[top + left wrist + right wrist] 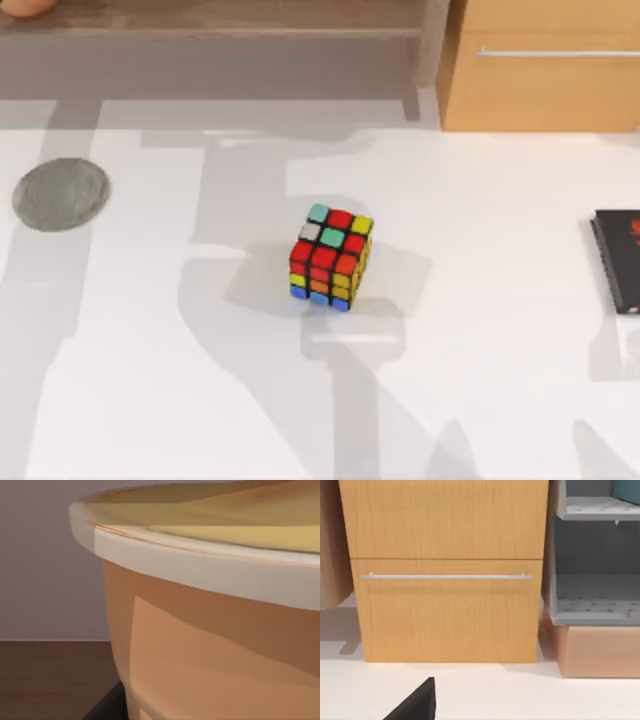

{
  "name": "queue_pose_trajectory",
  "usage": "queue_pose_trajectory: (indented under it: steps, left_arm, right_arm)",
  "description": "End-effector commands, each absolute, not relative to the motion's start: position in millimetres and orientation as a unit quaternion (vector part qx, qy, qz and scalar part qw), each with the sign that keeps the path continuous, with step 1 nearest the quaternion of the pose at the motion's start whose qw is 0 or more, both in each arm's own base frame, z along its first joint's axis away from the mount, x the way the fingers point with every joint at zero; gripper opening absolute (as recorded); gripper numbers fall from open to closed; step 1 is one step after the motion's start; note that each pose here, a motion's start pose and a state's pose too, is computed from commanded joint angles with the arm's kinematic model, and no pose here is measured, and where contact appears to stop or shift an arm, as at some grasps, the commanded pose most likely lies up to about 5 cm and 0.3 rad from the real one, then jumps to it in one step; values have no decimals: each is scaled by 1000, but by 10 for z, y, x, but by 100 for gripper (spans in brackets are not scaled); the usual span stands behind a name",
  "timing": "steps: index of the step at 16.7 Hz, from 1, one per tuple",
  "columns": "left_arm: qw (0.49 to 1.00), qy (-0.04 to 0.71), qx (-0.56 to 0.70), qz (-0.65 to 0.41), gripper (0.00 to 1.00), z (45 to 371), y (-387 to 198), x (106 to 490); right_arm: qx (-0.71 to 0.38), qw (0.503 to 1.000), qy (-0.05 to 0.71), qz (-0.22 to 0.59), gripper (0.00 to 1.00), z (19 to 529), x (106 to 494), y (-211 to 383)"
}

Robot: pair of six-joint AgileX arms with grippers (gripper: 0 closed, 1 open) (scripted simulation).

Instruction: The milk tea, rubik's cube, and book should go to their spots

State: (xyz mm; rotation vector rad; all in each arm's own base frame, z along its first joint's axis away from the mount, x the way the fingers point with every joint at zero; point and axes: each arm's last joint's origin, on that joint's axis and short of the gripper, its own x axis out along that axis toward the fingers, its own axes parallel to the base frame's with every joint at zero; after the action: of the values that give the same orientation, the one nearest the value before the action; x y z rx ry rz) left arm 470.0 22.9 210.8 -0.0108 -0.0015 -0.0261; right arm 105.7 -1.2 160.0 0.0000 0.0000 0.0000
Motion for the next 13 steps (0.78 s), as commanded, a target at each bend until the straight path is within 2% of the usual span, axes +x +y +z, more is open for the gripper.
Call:
queue_pose_trajectory:
  steps: [4, 10, 13]
  left_arm:
    - [1000, -9, -4, -11, 0, 2185, 253, 4603]
    - [1000, 8, -6, -12, 0, 2167, 246, 4026]
    - [1000, -2, -4, -11, 0, 2216, 258, 3896]
  right_arm:
    - [0, 1000, 0, 0, 100, 1600, 1057, -12]
    - [0, 1000, 0, 0, 100, 1600, 1057, -12]
    - [0, 1000, 0, 0, 100, 1600, 1057, -12]
